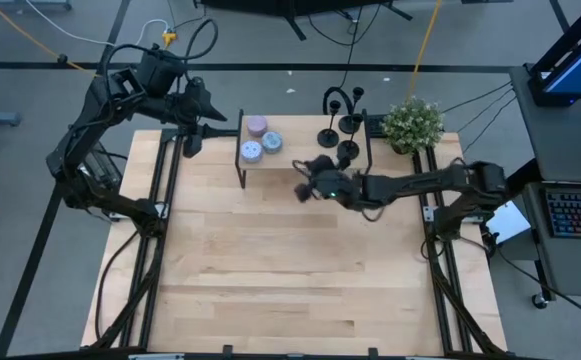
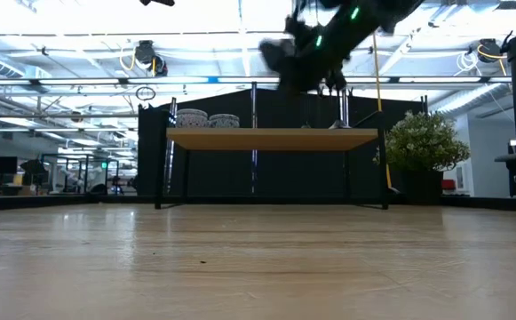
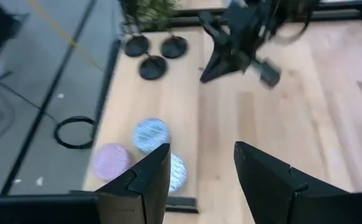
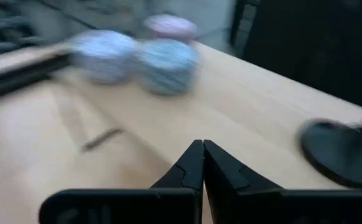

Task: Pick & Place candle stick holders
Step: Return to Home Position

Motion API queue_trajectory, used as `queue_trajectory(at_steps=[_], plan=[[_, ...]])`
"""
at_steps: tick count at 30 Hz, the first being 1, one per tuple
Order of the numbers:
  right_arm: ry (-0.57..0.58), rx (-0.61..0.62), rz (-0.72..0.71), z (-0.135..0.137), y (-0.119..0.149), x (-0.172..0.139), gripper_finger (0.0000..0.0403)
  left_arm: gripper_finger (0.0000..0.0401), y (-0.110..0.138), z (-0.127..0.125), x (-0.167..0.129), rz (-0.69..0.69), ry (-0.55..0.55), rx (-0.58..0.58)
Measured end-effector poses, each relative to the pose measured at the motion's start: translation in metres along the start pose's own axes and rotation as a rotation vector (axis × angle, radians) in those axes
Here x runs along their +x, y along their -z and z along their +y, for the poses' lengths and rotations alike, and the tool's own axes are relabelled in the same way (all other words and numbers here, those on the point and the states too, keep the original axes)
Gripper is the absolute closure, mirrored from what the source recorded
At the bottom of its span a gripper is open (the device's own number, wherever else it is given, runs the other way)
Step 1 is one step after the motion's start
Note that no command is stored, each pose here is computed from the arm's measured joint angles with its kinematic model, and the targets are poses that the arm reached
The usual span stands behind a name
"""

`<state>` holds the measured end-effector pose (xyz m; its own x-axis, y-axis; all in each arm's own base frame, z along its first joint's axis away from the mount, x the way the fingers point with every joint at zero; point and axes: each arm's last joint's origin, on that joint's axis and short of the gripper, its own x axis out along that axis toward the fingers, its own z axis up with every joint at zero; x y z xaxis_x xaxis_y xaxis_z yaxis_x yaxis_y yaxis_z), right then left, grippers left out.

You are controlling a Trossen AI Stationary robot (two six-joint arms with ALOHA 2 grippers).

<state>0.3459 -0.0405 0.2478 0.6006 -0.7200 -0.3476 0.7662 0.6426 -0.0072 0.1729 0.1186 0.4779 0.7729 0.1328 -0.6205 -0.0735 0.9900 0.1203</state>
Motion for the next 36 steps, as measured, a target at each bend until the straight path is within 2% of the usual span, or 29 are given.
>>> queue_trajectory(at_steps=[3, 9, 15, 20, 24, 27, 33, 36], plan=[[-0.1, -0.005, -0.016, -0.003, -0.011, -0.028, 0.0403, 0.0217, 0.003, -0.005, -0.004, -0.015, 0.091, 0.011], [-0.253, 0.06, -0.032, -0.04, -0.02, -0.083, 0.0403, 0.0217, 0.012, -0.018, -0.027, -0.141, 0.274, 0.064], [-0.313, 0.11, -0.089, -0.085, 0.004, -0.121, 0.0403, 0.0217, 0.036, -0.034, -0.035, -0.25, 0.399, 0.059], [-0.366, 0.182, -0.169, -0.113, 0.023, -0.14, 0.0403, 0.0217, 0.062, -0.046, -0.036, -0.307, 0.378, -0.003], [-0.409, 0.196, -0.192, -0.126, 0.038, -0.151, 0.0403, 0.0217, 0.085, -0.058, -0.031, -0.364, 0.381, -0.045], [-0.434, 0.18, -0.213, -0.132, 0.046, -0.157, 0.0403, 0.0217, 0.102, -0.064, -0.025, -0.412, 0.36, -0.117], [-0.46, 0.127, -0.254, -0.14, 0.056, -0.164, 0.0403, 0.0217, 0.139, -0.072, -0.006, -0.483, 0.204, -0.288], [-0.466, 0.129, -0.261, -0.143, 0.059, -0.165, 0.0403, 0.0217, 0.156, -0.076, 0.003, -0.519, 0.176, -0.348]])
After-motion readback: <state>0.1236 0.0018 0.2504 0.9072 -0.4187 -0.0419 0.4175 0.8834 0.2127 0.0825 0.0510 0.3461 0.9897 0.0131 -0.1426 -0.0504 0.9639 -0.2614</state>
